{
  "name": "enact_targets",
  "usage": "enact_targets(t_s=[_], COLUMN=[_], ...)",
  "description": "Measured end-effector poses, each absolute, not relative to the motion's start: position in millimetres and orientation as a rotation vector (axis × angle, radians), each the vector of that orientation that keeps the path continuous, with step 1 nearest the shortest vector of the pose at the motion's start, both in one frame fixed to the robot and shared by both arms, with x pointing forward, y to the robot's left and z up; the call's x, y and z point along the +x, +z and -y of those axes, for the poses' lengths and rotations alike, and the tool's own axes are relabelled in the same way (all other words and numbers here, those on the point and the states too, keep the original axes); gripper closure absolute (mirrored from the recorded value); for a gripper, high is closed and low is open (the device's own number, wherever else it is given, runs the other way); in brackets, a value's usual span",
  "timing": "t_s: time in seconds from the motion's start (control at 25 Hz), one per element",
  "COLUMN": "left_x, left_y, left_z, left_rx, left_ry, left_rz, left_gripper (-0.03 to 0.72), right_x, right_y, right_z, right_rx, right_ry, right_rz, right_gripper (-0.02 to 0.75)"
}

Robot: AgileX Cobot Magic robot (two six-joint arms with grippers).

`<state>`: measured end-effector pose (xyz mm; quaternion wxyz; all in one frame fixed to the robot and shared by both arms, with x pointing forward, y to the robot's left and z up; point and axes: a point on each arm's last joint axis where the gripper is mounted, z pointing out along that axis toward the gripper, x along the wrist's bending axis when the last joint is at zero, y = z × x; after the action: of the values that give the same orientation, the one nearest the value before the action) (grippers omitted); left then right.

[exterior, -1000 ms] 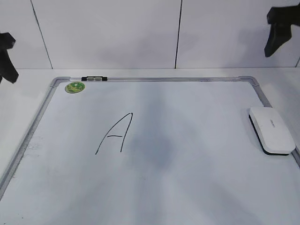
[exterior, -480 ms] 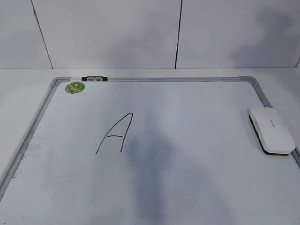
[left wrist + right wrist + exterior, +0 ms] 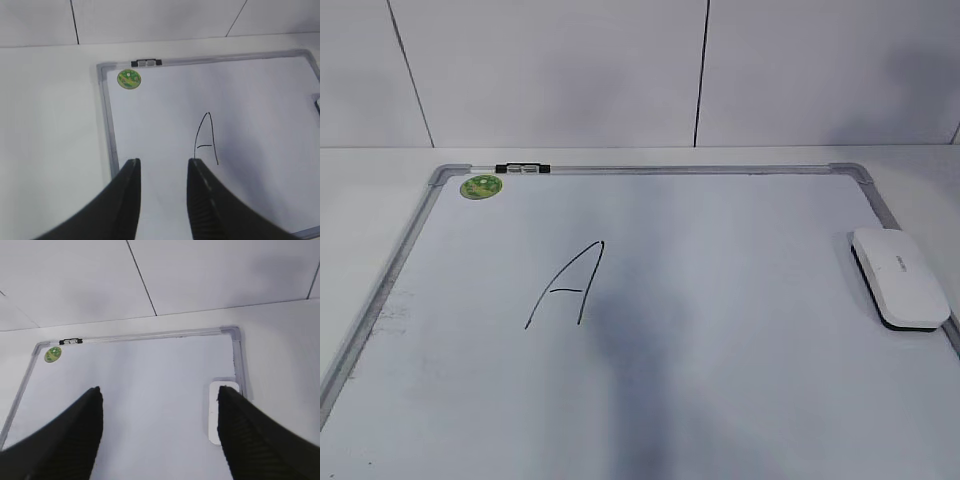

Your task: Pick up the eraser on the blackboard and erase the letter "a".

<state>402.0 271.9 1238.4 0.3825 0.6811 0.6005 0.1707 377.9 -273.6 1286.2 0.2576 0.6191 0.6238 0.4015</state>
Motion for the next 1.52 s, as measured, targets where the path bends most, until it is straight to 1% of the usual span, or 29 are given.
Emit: enact_targets(t_s=[0.16, 0.24, 0.4, 0.52, 0.72, 0.96, 1.32, 1.52], left_x=[369, 354, 323, 303, 273, 250, 242, 240], left_y=[1251, 1255, 1251, 1239, 1209, 1170, 1099, 1067], left_z=[-270, -269, -268, -268, -271, -275, -276, -282], left_rx=[1.709, 1.699, 1.678, 1.684, 1.698, 1.712, 1.778, 1.836], left_ry=[0.496, 0.513, 0.528, 0.519, 0.519, 0.530, 0.455, 0.470], left_rz=[-1.456, -1.419, -1.383, -1.357, -1.353, -1.373, -1.459, -1.492], left_gripper=[0.450, 0.450, 0.450, 0.450, 0.450, 0.453, 0.453, 0.453], right_x=[347, 330, 301, 279, 255, 234, 209, 208], right_y=[1282, 1275, 1253, 1233, 1195, 1154, 1109, 1084], right_z=[274, 275, 279, 283, 288, 293, 305, 314], right_rx=[1.628, 1.611, 1.596, 1.578, 1.573, 1.580, 1.478, 1.473], right_ry=[1.129, 1.143, 1.148, 1.158, 1.152, 1.142, 1.093, 0.986], right_rz=[-1.705, -1.719, -1.741, -1.764, -1.798, -1.807, -1.775, -1.731], right_gripper=[0.195, 0.195, 0.195, 0.195, 0.195, 0.195, 0.196, 0.196])
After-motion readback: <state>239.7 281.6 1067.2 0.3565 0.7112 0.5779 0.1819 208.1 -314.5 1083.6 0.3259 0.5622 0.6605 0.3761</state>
